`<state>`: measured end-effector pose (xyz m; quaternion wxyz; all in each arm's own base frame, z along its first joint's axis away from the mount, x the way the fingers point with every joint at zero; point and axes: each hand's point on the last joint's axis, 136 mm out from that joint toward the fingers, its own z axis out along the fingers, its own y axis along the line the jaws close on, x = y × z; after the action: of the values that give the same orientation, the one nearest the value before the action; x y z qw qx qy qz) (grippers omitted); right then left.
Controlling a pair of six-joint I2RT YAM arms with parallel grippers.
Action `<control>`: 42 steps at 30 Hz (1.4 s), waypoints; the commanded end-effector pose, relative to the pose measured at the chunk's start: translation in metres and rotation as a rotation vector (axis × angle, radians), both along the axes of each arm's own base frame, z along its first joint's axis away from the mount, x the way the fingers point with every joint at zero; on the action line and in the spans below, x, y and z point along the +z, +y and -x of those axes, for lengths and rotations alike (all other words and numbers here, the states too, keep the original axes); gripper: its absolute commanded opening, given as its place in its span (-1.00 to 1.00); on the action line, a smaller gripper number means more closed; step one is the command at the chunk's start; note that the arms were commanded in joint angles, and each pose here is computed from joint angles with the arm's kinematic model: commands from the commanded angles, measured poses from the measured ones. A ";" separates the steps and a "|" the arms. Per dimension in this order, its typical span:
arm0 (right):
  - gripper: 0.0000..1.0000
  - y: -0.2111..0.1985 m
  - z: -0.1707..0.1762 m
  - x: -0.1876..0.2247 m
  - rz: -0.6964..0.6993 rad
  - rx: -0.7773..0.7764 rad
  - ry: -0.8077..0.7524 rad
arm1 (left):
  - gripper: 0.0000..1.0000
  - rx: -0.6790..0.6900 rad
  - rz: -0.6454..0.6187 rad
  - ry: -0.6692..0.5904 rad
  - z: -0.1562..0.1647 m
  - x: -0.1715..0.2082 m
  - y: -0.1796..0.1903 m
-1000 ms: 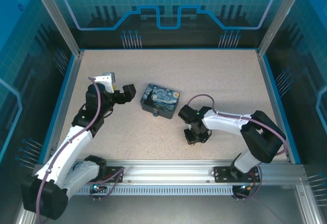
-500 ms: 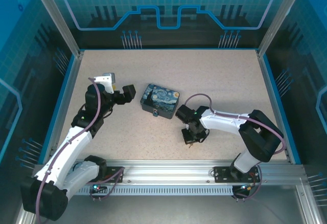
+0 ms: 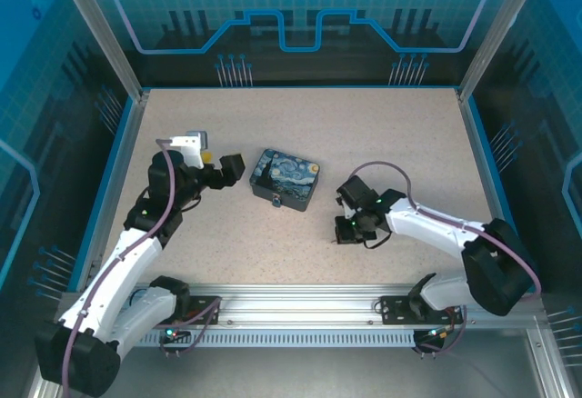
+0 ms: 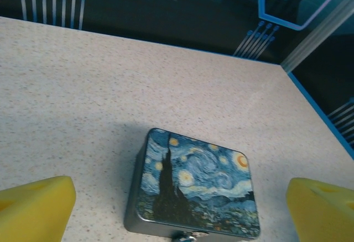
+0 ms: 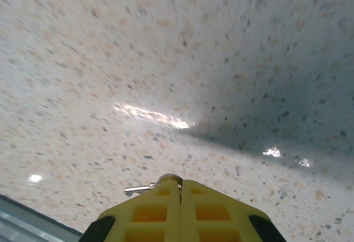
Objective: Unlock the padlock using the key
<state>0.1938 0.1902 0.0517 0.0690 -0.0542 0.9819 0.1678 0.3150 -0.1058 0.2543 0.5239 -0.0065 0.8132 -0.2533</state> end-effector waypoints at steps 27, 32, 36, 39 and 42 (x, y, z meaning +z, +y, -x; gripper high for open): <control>-1.00 0.061 -0.105 0.194 -0.381 -0.035 -0.964 | 0.19 -0.528 0.251 0.164 0.017 0.001 -0.198; -1.00 0.060 -0.103 0.191 -0.373 -0.031 -0.954 | 0.10 -0.521 0.258 0.157 0.011 0.000 -0.202; -1.00 0.060 -0.101 0.189 -0.377 -0.029 -0.948 | -0.01 -0.504 0.252 0.152 0.008 -0.001 -0.201; -1.00 0.061 -0.099 0.189 -0.382 -0.023 -0.947 | -0.12 -0.499 0.257 0.149 0.006 -0.001 -0.201; -1.00 0.062 -0.099 0.187 -0.381 -0.019 -0.940 | -0.21 -0.498 0.260 0.145 0.005 -0.001 -0.202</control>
<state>0.2952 0.2475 0.2310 0.5025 -0.0943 0.8073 0.2948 0.3028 -0.3020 0.2359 0.3600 0.1090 0.8005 -0.4666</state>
